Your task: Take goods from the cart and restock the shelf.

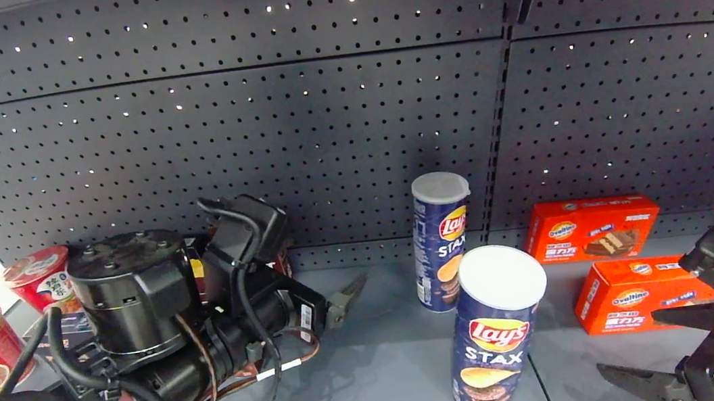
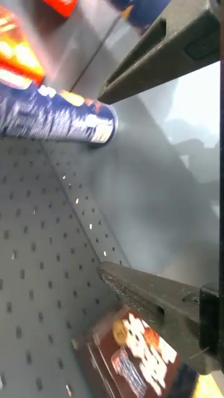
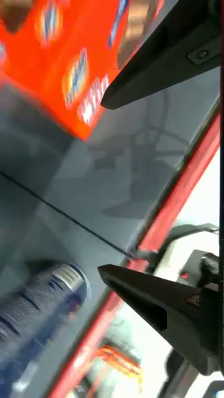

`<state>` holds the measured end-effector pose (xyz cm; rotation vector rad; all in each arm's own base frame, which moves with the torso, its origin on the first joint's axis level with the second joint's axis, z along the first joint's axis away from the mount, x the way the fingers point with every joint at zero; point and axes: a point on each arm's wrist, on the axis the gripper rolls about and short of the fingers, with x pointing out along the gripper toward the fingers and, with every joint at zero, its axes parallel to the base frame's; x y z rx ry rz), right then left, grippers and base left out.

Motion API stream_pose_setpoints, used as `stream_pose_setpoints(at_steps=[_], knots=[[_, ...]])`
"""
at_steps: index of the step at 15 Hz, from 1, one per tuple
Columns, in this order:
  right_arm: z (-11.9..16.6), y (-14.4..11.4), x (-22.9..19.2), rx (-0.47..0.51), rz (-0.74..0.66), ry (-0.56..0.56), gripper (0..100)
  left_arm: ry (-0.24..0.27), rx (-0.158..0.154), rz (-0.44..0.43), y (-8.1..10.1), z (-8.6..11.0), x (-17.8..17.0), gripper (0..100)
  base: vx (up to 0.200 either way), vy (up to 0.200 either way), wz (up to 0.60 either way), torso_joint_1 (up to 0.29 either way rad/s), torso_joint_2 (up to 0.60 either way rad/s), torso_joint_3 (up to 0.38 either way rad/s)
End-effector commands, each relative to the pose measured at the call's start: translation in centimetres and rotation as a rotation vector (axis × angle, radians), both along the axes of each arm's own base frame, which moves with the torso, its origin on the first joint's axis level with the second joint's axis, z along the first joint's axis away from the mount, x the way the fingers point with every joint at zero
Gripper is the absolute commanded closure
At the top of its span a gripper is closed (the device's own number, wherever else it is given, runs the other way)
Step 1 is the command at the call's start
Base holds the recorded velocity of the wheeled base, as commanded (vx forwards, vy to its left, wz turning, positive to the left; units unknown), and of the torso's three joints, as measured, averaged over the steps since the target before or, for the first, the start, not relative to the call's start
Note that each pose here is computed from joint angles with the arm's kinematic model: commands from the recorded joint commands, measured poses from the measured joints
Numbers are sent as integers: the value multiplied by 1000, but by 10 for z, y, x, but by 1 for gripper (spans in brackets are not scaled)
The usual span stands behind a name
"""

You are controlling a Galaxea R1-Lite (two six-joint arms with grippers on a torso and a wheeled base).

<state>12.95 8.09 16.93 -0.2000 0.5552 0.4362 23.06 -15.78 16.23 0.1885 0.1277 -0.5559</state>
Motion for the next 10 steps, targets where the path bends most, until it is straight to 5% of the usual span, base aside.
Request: stream_pose_setpoints(at_steps=[1, 10], knots=[[-6, 6, 3, -22, 18, 30, 0, 19, 24, -4, -3, -8, 3, 0, 0, 0, 0, 0, 0, 0], [-14, 24, 24, -65, 7, 51, 0, 61, 56, -8, -2, -21, 0, 0, 0, 0, 0, 0, 0, 0]])
